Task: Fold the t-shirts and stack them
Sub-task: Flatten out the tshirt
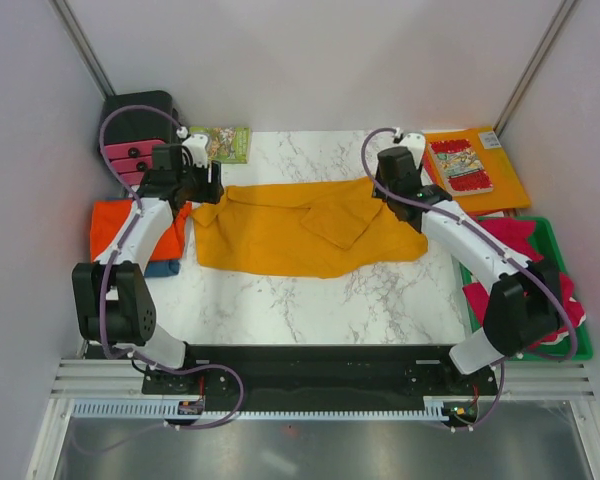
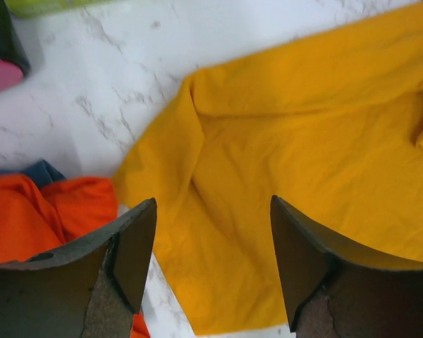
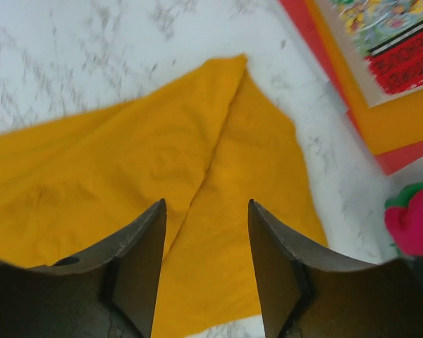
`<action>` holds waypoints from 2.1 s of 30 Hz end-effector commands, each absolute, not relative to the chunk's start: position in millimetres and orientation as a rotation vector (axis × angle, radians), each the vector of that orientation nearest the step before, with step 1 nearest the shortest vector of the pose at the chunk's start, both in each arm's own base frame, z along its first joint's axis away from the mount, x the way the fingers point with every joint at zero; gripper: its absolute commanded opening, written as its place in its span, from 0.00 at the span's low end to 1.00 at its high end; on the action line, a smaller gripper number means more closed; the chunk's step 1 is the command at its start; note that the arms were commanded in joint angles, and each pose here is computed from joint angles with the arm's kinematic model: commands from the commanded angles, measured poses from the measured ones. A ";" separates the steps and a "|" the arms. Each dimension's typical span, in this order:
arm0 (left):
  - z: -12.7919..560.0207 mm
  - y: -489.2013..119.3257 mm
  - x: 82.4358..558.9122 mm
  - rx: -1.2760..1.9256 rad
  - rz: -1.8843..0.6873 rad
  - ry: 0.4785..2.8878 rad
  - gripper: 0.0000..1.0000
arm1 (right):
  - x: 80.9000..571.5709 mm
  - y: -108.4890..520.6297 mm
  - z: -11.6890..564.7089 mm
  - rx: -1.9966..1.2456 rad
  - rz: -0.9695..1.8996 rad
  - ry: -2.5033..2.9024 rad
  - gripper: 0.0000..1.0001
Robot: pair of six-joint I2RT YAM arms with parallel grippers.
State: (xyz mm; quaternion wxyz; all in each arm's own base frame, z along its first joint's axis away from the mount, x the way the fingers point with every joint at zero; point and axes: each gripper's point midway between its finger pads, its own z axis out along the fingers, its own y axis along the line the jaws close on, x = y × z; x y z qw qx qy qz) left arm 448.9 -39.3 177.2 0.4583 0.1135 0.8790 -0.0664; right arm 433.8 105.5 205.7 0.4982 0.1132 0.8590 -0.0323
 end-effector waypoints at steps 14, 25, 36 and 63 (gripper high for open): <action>81.2 -8.6 408.5 0.234 0.016 2.359 0.67 | 363.2 184.6 132.6 0.109 0.031 2.187 0.52; 58.7 -3.0 436.7 0.205 0.049 2.391 0.60 | 364.6 192.5 125.6 0.098 0.047 2.199 0.49; 56.4 -1.7 446.4 0.204 0.061 2.374 0.56 | 365.6 203.4 110.4 0.079 0.053 2.226 0.44; 52.0 2.1 440.5 0.208 0.067 2.403 0.02 | 361.2 204.4 108.0 0.082 0.065 2.224 0.41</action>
